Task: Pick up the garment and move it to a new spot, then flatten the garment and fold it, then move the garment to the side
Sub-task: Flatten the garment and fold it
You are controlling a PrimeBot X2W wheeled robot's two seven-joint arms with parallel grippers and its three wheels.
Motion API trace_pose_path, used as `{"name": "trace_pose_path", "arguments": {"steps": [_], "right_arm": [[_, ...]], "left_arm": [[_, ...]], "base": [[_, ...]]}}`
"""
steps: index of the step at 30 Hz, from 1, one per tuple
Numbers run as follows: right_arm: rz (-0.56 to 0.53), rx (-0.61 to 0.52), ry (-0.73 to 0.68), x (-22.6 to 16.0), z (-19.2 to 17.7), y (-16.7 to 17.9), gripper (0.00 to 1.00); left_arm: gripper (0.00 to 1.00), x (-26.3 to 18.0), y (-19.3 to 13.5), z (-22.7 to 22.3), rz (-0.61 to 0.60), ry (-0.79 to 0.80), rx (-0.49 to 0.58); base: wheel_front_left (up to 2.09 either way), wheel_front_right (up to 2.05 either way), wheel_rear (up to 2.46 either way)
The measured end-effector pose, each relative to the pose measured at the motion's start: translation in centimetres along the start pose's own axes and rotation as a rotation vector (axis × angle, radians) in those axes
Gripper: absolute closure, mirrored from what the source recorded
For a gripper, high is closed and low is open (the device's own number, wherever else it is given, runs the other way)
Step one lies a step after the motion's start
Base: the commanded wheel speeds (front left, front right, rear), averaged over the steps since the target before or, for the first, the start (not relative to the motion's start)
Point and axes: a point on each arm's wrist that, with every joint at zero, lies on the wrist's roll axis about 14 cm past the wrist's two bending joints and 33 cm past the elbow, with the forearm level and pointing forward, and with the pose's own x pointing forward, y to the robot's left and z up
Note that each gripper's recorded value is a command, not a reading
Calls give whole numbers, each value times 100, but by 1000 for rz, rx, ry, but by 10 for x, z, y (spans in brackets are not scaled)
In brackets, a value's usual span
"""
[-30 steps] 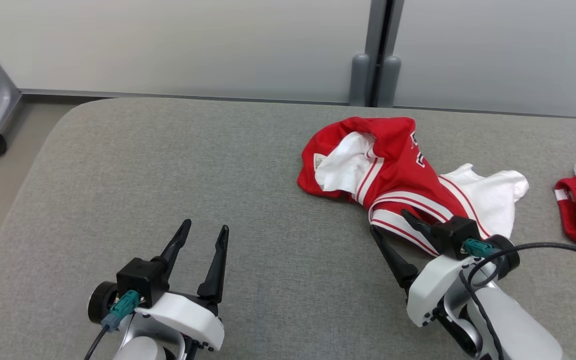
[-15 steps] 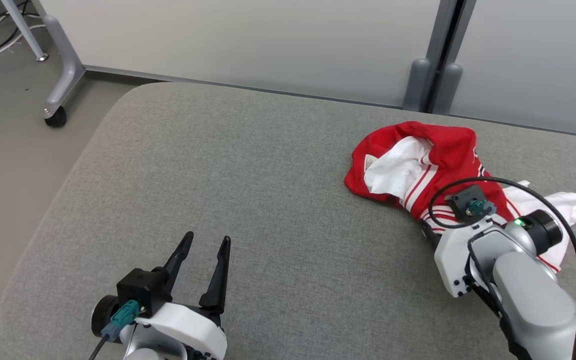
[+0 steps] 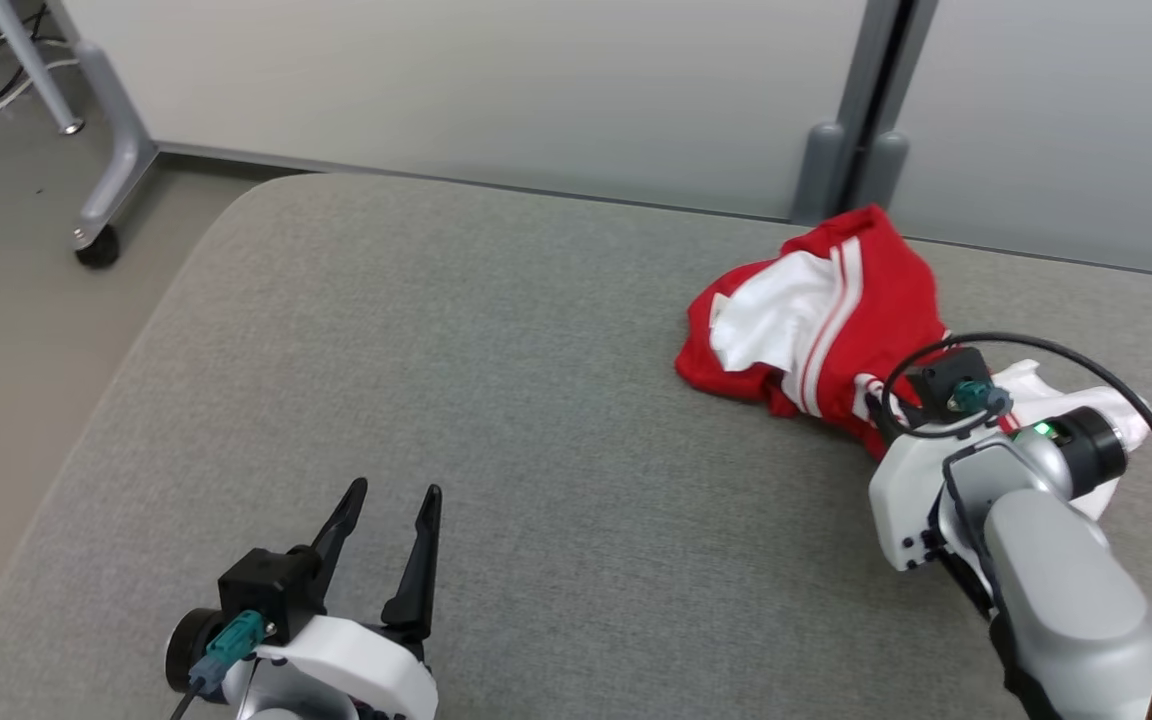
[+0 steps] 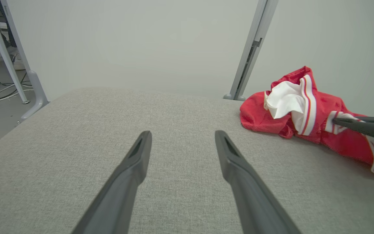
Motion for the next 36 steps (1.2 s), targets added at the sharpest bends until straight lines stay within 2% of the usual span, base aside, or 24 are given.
{"name": "trace_pose_path", "arguments": {"steps": [4, 7, 10, 13, 19, 25, 26, 27, 28, 32, 36], "right_arm": [[6, 51, -100, -18, 15, 8, 100], [53, 113, -142, -37, 18, 24, 100], [84, 104, -156, -65, 15, 18, 100], [94, 131, -94, -99, -7, 1, 100], [38, 236, 81, -165, -63, -40, 100], [4, 327, 238, -198, -110, -55, 100], [-8, 334, 260, -200, -117, -58, 72], [-18, 344, 269, -200, -121, -61, 18], [-25, 361, 274, -199, -124, -62, 0], [-55, 392, 261, -192, -128, -67, 0], [-83, 433, 86, -186, -92, -79, 0]], "left_arm": [[0, -1, -5, -4, -20, 15, 3], [0, 0, -14, -7, -53, 29, 3], [0, 5, -27, -7, -97, 34, 13], [0, 10, -40, -8, -141, 39, 20], [0, 18, -58, -9, -201, 52, 36], [0, 20, -62, -14, -219, 75, 40], [0, 20, -62, -15, -220, 78, 41], [0, 20, -62, -15, -220, 81, 41], [0, 19, -62, -16, -219, 84, 41], [0, 17, -58, -16, -209, 87, 44], [0, 15, -55, -12, -203, 77, 51]], "base": [[0, 0, 0], [0, 0, 0], [0, 0, 0], [0, 0, 0], [0, 0, 0], [0, 0, 0], [0, 0, 0], [0, 0, 0], [0, 0, 0], [0, 0, 0], [0, 0, 0]]}}
